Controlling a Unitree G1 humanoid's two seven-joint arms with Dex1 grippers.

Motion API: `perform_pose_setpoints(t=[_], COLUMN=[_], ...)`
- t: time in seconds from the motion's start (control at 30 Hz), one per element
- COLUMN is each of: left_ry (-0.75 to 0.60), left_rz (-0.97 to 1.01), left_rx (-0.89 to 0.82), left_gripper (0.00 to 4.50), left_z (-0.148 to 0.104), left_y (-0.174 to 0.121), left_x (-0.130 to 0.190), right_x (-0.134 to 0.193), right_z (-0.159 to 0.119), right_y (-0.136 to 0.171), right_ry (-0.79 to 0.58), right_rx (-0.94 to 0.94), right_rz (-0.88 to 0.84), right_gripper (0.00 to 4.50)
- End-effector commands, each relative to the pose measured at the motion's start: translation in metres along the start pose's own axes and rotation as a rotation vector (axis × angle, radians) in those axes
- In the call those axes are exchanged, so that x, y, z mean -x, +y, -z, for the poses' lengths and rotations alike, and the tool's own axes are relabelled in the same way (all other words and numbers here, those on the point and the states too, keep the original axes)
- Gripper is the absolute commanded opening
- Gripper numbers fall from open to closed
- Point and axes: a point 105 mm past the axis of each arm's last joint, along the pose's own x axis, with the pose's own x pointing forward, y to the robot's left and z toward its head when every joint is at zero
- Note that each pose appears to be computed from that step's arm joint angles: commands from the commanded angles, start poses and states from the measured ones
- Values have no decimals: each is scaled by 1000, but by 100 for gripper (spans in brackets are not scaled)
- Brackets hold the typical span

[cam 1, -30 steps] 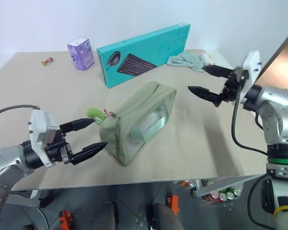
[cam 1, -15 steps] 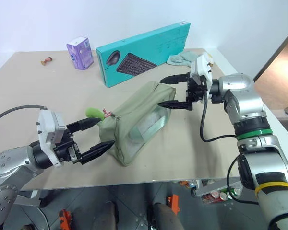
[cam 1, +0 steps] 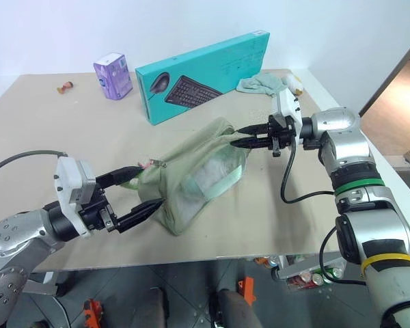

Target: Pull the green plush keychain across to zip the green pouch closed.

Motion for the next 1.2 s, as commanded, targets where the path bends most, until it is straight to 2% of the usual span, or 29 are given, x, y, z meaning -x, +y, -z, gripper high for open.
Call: perform_pose_setpoints(t=[0.03, 0.33, 0.57, 0.97, 1.2], left_ry=[-25, -25, -38, -19, -10], left_rz=[16, 14, -57, -37, -37], left_rx=[-31, -32, -97, -88, -89], left_gripper=[450, 450, 450, 450, 450], left_z=[-7, -8, -14, -8, -5], left_y=[-3, 0, 24, 21, 22], left_x=[-3, -3, 3, 1, 0], right_x=[12, 31, 41, 50, 42], right_z=[-24, -29, -17, -14, -19], right_y=[-8, -2, 9, 23, 32], right_ry=[-11, 11, 36, 68, 64], right_rx=[43, -13, -48, -146, -202], right_rz=[39, 130, 194, 273, 297], right_gripper=[7, 7, 7, 7, 7])
